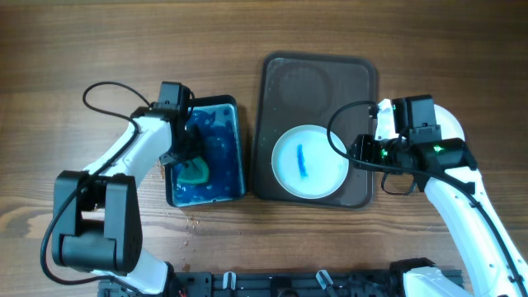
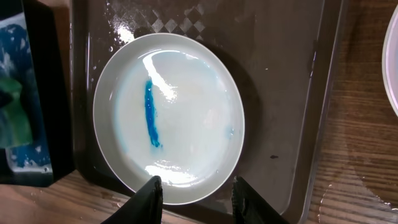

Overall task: Clean dirty plates on tray and stack at the side
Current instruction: 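Grasp the green sponge in the water with the left gripper and wet it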

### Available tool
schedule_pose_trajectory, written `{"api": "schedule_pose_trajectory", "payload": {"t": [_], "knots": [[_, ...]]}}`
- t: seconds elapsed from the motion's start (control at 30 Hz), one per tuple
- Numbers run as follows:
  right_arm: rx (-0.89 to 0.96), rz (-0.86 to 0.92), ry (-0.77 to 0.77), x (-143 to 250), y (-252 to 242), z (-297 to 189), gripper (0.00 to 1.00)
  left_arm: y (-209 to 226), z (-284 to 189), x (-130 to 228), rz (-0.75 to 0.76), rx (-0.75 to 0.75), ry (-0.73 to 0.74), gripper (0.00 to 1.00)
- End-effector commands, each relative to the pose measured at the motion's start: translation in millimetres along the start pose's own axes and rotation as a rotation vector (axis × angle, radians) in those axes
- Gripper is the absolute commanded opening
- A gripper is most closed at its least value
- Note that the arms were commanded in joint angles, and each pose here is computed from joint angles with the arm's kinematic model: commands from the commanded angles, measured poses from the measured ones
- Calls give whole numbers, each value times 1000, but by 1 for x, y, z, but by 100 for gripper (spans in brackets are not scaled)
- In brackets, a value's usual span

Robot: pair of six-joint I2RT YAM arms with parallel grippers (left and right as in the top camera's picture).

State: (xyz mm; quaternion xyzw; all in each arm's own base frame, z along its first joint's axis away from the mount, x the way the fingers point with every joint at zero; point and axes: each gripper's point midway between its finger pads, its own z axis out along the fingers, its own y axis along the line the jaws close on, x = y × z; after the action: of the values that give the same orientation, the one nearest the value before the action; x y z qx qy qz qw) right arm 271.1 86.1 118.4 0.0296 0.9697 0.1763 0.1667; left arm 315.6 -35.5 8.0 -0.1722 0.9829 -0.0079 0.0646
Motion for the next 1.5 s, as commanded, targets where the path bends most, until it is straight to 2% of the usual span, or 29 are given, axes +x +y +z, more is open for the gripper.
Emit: {"api": "schedule_pose_trajectory", "payload": {"t": [0.0, 0.07, 0.17, 0.33, 0.5, 0.57, 0.63, 0.7, 0.73, 0.83, 0.87, 0.97, 1.03, 1.1, 1.17, 1.2, 1.47], "knots": [[-15, -21, -5, -1, 4, -3, 37, -27, -37, -7, 6, 120, 29, 50], [-14, -21, -5, -1, 4, -3, 37, -23, -42, 0, 5, 105, 59, 63], [-14, -21, -5, -1, 4, -3, 37, -16, -43, 13, 3, 78, 112, 64], [-15, -22, -8, -2, 4, -3, 37, -13, -33, 27, 11, 61, 146, 51], [-15, -22, -7, -1, 4, -3, 37, -19, -6, 40, 50, 81, 116, 46], [-15, -21, -6, -1, 4, -2, 37, -20, 6, 49, 69, 83, 106, 40], [-14, -21, -5, -1, 4, -2, 37, -15, 16, 54, 82, 61, 89, 28], [-14, -21, -5, -1, 4, -2, 37, -7, 22, 58, 80, 31, 79, 5], [-15, -22, -6, -1, 4, -2, 37, -4, 23, 59, 79, 17, 83, 4], [-7, -21, -7, -1, 2, -2, 37, 1, 19, 59, 79, -8, 85, 4], [15, -10, -13, -2, -1, -2, 34, 0, 14, 58, 78, -8, 87, 4], [248, 187, -69, -6, -42, -8, 34, -6, -9, 45, 82, 1, 70, 4], [344, 266, -119, -10, -60, -13, 26, -12, -28, 34, 85, 14, 46, 4], [243, 153, -112, -18, -42, -6, 26, -18, -48, 24, 85, 28, 22, 4], [50, -60, -69, -20, -7, 4, 35, -23, -67, 15, 88, 38, 3, 4], [-1, -101, -49, -18, 1, 8, 38, -25, -74, 11, 99, 44, -7, 4], [68, -47, 146, 5, -25, 56, 41, -44, -126, -3, 152, 96, -33, 4]]}}
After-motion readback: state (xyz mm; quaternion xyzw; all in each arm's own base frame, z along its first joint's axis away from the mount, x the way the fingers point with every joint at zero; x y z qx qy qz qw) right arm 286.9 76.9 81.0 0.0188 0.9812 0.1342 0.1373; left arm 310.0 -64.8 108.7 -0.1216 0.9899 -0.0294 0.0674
